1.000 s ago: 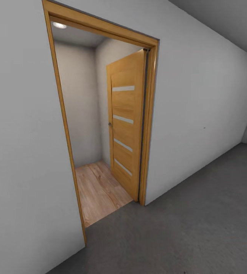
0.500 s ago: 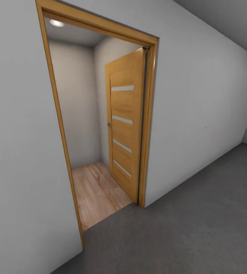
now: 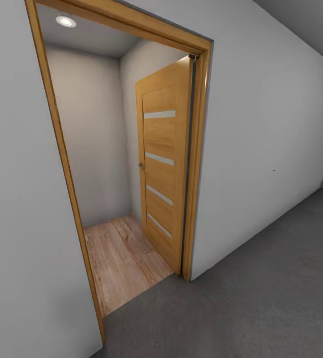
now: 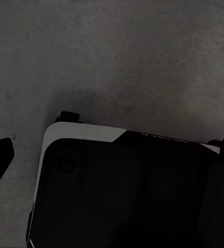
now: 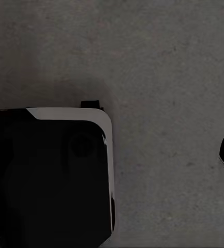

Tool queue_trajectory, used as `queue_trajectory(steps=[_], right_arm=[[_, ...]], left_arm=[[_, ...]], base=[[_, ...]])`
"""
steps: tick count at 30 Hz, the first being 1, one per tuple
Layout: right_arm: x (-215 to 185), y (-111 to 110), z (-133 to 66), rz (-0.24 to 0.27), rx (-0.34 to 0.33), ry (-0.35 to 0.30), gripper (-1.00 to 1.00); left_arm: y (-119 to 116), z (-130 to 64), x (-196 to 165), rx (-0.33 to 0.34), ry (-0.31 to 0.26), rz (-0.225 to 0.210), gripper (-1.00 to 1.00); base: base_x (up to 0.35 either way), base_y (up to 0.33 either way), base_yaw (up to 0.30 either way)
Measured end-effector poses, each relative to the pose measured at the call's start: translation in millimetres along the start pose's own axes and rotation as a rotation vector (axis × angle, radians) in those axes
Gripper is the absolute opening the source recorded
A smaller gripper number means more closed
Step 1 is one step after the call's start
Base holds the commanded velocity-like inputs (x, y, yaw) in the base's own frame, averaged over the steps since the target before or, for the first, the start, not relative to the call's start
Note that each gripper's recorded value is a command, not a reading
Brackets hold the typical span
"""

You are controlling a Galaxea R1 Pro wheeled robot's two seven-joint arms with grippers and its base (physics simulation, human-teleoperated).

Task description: Move the two storage containers from the living room to the garage. In the garage, place one container on the floor and stack the other container on top of it (either order is fine).

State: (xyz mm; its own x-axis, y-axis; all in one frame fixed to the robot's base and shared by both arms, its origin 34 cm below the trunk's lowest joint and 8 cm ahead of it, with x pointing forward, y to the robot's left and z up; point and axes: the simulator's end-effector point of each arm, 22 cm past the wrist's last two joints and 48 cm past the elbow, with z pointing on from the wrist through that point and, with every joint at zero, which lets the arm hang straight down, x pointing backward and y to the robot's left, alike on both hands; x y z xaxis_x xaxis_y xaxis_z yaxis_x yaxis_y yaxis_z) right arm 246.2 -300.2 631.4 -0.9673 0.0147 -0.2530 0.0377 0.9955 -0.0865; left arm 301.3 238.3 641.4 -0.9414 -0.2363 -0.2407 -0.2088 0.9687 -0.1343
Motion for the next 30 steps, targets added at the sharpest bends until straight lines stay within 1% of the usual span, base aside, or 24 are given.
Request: queue_trajectory(steps=[30], right_arm=[[-0.3,-0.7,0.0,-0.004,0.003,-0.001,1.0]], left_arm=[[-0.8,0.0,0.3,0.001,0.001,0.001,1.0]], base=[[0.324,0.0,0.0]])
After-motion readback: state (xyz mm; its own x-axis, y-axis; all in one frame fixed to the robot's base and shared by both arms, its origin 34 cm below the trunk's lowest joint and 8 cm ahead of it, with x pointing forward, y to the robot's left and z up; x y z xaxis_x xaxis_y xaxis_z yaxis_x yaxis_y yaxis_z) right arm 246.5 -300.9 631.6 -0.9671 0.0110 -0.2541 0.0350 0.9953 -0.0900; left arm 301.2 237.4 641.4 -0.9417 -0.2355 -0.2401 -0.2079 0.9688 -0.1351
